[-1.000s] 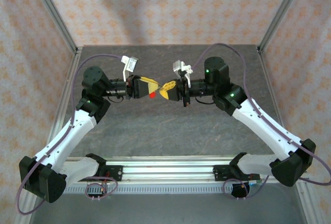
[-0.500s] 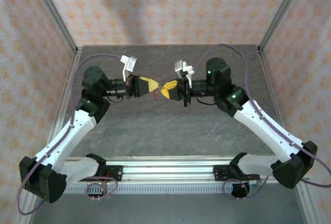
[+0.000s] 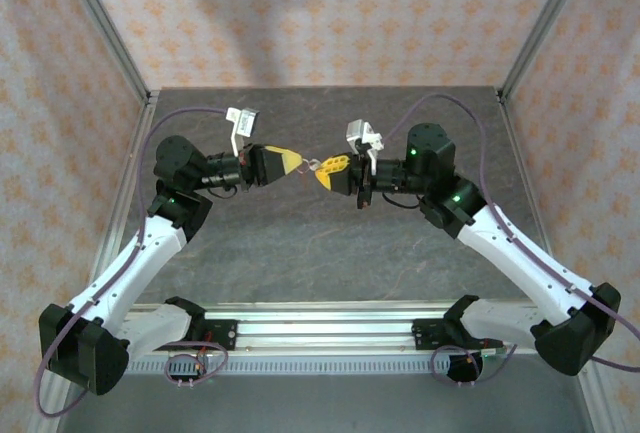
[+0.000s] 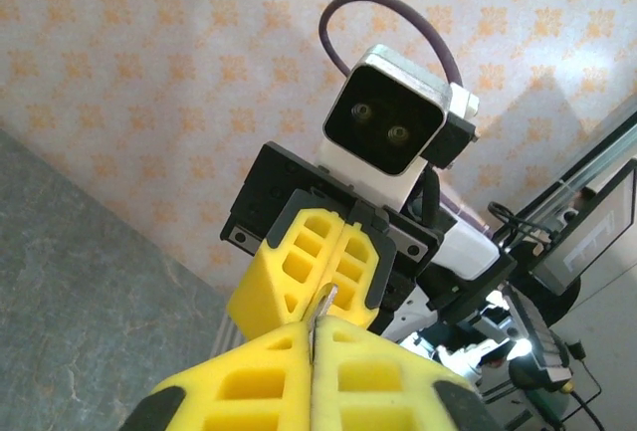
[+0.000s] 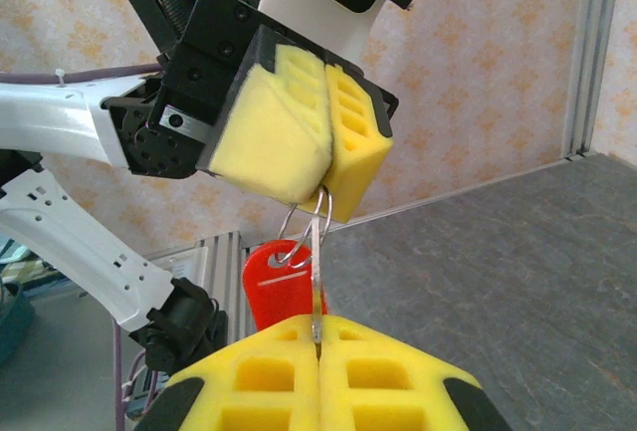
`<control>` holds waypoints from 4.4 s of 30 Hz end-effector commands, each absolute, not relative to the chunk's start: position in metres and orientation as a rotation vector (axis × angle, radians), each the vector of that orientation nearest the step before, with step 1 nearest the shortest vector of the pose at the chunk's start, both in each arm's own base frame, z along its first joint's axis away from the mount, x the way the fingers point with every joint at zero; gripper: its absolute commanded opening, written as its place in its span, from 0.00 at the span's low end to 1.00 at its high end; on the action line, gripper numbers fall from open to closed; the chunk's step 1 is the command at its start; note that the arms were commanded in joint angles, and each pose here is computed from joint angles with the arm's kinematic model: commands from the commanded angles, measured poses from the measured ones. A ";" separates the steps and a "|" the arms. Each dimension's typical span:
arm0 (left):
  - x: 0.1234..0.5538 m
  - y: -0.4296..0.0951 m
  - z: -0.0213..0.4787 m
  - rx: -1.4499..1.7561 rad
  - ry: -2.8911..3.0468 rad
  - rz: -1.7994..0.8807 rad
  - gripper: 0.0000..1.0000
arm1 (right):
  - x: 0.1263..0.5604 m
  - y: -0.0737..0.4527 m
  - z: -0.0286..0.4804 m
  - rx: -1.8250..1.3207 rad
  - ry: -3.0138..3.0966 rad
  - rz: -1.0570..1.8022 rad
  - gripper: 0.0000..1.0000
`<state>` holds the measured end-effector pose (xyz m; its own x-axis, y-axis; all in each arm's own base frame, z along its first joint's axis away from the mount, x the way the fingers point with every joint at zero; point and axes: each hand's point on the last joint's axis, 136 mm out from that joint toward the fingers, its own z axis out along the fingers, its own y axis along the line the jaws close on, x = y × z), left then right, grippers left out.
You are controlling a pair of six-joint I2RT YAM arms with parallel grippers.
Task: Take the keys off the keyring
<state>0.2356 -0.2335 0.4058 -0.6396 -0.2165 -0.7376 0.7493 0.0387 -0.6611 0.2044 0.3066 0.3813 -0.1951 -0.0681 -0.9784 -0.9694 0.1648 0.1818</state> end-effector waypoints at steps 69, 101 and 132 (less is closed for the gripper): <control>0.271 -0.204 0.340 0.391 1.868 -1.090 0.00 | 0.226 0.281 0.348 -0.856 1.727 1.029 0.00; 0.346 -0.111 0.087 -0.310 2.225 -0.434 0.24 | 0.289 0.232 0.133 -0.236 2.275 0.752 0.00; 0.265 -0.105 0.216 -0.162 2.040 -0.603 0.42 | 0.359 0.176 0.032 0.231 2.467 0.746 0.00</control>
